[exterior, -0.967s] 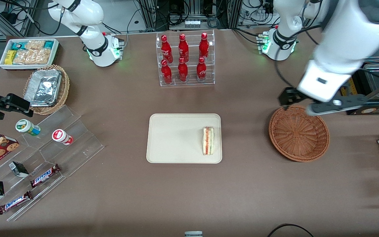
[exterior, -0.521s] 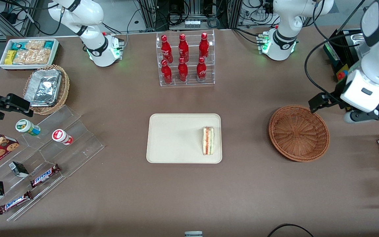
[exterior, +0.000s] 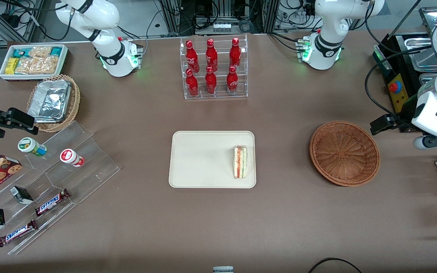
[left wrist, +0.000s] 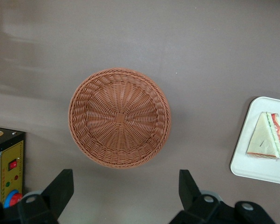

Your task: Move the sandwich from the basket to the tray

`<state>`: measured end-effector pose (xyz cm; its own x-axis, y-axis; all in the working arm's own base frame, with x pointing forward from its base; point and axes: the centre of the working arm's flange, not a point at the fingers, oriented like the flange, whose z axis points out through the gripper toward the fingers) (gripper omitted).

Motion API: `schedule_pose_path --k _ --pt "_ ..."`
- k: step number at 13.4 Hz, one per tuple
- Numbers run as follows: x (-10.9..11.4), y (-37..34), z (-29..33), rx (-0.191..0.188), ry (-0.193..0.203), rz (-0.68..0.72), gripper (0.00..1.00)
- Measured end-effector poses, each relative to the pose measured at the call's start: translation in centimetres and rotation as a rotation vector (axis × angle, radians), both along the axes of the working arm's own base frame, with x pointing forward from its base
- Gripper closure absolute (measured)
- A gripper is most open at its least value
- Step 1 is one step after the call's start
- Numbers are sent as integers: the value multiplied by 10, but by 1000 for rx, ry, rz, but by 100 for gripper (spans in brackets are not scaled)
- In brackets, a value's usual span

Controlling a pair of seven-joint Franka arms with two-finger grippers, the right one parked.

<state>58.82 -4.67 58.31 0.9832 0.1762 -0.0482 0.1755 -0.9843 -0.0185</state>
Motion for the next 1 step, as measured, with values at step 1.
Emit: schedule_pose_path --k 1 --pt "0 -1 0 0 -1 -1 0"
